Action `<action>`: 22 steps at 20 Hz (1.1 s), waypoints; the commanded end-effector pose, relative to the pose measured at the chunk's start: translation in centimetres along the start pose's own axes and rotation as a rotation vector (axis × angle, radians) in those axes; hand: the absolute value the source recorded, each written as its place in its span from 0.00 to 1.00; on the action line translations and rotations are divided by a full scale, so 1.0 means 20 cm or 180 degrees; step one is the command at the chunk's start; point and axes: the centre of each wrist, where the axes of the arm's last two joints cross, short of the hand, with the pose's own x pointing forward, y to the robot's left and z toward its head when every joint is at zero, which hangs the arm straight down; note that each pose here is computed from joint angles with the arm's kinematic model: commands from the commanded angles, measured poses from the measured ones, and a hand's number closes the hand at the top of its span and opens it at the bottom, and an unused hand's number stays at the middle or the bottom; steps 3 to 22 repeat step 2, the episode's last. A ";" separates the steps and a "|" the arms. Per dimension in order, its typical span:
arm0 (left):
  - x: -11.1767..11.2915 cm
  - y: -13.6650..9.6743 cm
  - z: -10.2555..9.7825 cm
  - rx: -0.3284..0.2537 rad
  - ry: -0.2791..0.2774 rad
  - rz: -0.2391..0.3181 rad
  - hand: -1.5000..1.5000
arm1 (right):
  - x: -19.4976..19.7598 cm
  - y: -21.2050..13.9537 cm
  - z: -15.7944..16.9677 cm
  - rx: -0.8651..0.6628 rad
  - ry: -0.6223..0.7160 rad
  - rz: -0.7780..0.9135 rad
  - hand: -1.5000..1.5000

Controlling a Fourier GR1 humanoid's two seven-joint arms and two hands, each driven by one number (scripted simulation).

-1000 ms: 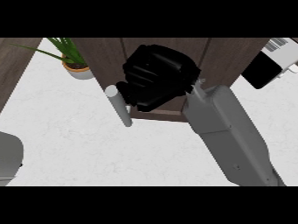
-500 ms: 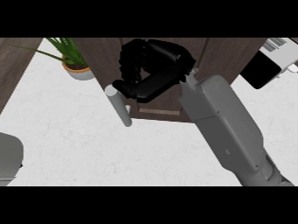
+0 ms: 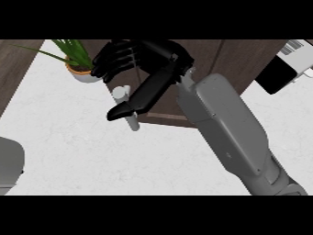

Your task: Pick up the bottled water, place it into the cabinet and close the cabinet

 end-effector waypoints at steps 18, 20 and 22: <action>0.03 0.03 -0.03 -0.0053 -0.0006 -0.0042 0.00 | 0.29 -0.13 0.00 -0.0688 -0.0568 0.0135 0.00; 0.03 0.03 -0.03 -0.0053 -0.0006 -0.0042 0.00 | 0.29 -0.13 0.00 -0.0688 -0.0568 0.0135 0.00; 0.03 0.03 -0.03 -0.0053 -0.0006 -0.0042 0.00 | 0.29 -0.13 0.00 -0.0688 -0.0568 0.0135 0.00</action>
